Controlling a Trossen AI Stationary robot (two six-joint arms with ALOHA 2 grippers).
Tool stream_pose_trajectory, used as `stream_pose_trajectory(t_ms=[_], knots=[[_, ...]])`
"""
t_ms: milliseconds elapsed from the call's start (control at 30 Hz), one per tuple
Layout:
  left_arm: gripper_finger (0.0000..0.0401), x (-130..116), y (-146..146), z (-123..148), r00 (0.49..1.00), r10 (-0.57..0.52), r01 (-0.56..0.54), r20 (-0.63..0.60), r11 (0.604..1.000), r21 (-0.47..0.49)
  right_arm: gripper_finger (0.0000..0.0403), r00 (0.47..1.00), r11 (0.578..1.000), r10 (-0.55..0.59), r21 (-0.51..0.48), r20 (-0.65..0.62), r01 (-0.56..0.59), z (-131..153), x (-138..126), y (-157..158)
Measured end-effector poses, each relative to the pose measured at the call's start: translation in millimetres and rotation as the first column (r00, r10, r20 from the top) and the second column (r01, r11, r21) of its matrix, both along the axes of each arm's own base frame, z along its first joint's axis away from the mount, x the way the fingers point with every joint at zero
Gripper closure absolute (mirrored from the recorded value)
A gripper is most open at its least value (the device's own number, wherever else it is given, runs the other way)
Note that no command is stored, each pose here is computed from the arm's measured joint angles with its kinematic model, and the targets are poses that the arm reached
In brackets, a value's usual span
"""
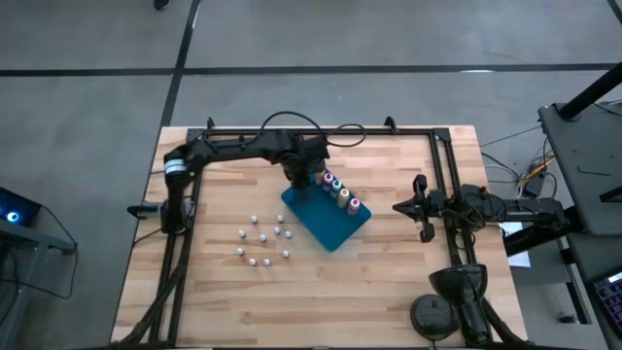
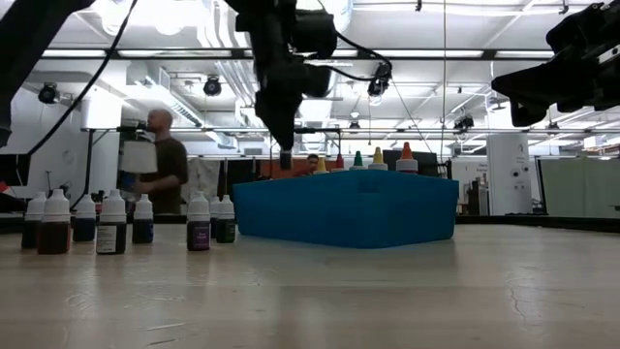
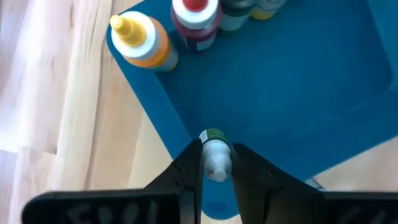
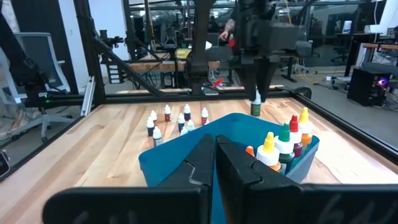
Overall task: Pick & Place food coloring
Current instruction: Put the green food coloring bottle into the blue bin
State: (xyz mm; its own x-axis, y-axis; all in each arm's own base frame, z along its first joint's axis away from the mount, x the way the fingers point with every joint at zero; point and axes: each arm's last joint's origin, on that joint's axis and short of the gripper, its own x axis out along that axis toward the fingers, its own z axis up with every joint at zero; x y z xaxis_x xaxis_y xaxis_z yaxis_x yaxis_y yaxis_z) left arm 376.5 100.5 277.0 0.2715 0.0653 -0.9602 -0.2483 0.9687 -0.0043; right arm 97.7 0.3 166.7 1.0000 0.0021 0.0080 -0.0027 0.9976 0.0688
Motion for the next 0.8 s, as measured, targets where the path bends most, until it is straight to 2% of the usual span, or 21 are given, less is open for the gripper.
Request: stream_pose_trajectory(t_ms=[333,800], knots=[[0.0357,13,7,-16,0.992,0.124,-0.123,0.031,0.992,-0.03,0.0394,1.0,1.0,0.0,0.0,0.0,0.0,0,0,0],[0.0357,23,12,-37,0.989,0.143,-0.142,0.023,0.989,-0.035,0.0394,1.0,1.0,-0.001,0.001,0.0,0.001,0,0,0]])
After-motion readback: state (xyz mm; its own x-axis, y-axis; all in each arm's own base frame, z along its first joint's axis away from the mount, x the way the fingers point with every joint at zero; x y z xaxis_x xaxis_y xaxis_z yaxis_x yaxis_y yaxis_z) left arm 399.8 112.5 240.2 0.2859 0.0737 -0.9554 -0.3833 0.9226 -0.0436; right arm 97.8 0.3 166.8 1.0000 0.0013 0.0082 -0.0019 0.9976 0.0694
